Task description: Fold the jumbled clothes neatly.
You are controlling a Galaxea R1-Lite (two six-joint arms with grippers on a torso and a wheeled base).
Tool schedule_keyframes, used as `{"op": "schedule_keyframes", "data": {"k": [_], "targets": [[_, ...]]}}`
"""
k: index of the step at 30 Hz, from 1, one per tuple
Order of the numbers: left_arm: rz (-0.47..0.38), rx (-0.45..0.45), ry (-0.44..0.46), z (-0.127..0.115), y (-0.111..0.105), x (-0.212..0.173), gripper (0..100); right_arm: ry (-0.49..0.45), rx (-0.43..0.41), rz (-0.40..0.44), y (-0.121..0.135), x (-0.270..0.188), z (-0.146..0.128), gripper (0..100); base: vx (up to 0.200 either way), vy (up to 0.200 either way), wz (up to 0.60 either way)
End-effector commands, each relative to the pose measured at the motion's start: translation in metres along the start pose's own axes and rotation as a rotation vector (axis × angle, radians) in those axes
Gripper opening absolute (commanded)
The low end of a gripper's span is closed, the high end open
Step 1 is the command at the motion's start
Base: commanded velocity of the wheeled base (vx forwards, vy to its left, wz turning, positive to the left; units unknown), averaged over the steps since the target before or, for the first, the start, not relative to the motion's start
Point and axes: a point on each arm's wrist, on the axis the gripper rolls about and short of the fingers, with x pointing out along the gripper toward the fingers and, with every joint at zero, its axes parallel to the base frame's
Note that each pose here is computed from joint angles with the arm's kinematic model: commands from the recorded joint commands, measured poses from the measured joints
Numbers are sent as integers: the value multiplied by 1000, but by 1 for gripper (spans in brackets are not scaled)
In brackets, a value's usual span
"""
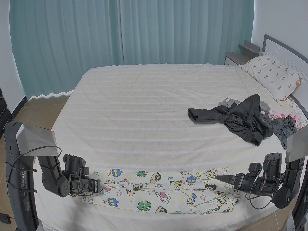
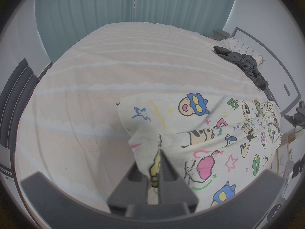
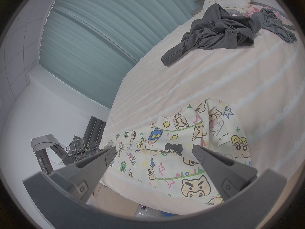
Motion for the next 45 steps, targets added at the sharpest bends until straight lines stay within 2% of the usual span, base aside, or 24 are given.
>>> {"op": "schedule_keyframes", "data": {"k": [1,11,24,30,35,36,40,45], "targets": [[0,-1,0,0,0,0,0,-8,-4,6,1,0,1,100,0,0,0],[20,-31,-33,8,10,-9,0,-9,-1,6,0,0,1,100,0,0,0],[63,-105,-73,28,37,-32,0,-9,-1,6,0,0,1,100,0,0,0],[52,-149,-70,38,51,-48,0,-9,-1,6,0,0,1,100,0,0,0],[86,-187,-86,47,79,-60,0,-11,-1,6,0,0,2,100,0,0,0],[86,-187,-86,47,79,-60,0,-11,-1,6,0,0,2,100,0,0,0],[139,-203,-105,56,105,-74,0,-11,0,6,0,0,2,100,0,0,0],[142,-239,-119,68,133,-99,0,-12,1,5,0,0,2,100,0,0,0]]}}
